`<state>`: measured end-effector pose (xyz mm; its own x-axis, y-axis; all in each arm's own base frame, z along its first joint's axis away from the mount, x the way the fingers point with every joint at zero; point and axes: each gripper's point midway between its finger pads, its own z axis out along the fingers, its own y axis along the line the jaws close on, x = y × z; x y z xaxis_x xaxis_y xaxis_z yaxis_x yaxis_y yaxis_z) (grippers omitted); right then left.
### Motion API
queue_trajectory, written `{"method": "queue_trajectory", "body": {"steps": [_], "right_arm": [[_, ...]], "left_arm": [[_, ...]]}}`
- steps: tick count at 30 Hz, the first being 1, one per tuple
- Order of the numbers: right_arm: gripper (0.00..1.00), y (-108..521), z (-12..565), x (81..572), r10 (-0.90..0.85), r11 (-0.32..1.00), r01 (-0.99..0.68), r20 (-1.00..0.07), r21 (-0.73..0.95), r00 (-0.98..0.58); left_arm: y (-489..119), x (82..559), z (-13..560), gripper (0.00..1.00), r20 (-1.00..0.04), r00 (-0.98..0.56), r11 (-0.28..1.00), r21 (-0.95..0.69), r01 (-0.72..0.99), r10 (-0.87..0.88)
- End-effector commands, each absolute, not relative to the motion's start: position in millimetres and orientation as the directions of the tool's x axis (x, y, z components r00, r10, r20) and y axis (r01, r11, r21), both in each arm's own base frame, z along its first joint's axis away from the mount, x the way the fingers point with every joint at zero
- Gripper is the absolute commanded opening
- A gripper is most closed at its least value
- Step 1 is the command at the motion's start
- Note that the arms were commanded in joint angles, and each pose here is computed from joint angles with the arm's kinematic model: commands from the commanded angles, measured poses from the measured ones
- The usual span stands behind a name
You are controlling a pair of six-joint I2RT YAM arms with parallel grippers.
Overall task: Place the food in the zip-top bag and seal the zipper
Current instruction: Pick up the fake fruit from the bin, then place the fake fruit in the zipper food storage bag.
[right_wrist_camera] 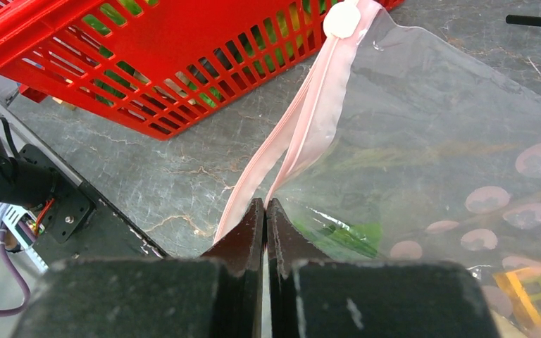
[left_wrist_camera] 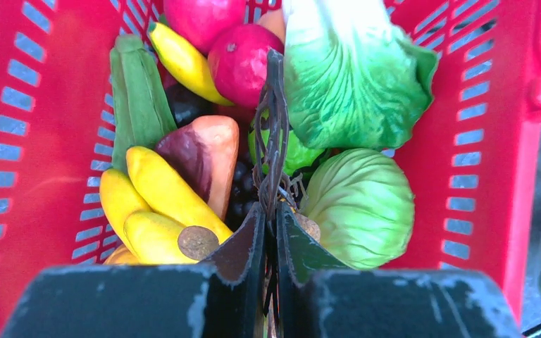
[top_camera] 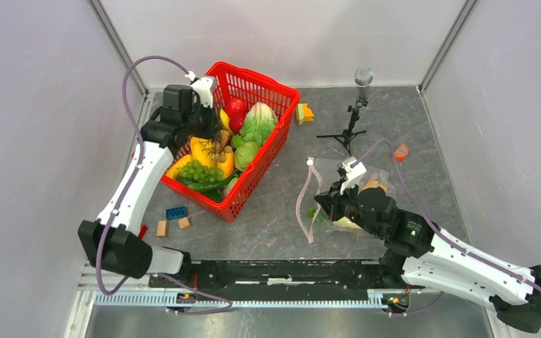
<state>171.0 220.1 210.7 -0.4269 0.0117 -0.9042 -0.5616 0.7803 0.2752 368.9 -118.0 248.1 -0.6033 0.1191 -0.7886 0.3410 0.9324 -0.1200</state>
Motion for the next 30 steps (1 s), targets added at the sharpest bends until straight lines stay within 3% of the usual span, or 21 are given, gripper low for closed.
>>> {"method": "queue_trajectory", "body": {"steps": [1,17,23,30], "right_arm": [[0.04,219,220,174,0.072,0.784,-0.541,-0.91,0.304,-0.408],[0.04,207,233,179,0.226,0.783,-0.479,-0.899,0.397,-0.376],[0.03,202,238,183,0.303,0.777,-0.44,-0.881,0.449,-0.363],[0.03,199,241,185,0.381,0.757,-0.41,-0.853,0.51,-0.357]], "left_arm": [[-125,369,286,0.05,-0.866,-0.5,0.926,-0.18,0.333,0.012],[-160,313,369,0.03,-0.917,-0.33,0.764,-0.376,0.525,-0.225],[-200,275,411,0.03,-0.84,-0.389,0.482,-0.538,0.692,-0.379],[-201,242,412,0.04,-0.79,-0.389,0.373,-0.581,0.724,-0.474]]}}
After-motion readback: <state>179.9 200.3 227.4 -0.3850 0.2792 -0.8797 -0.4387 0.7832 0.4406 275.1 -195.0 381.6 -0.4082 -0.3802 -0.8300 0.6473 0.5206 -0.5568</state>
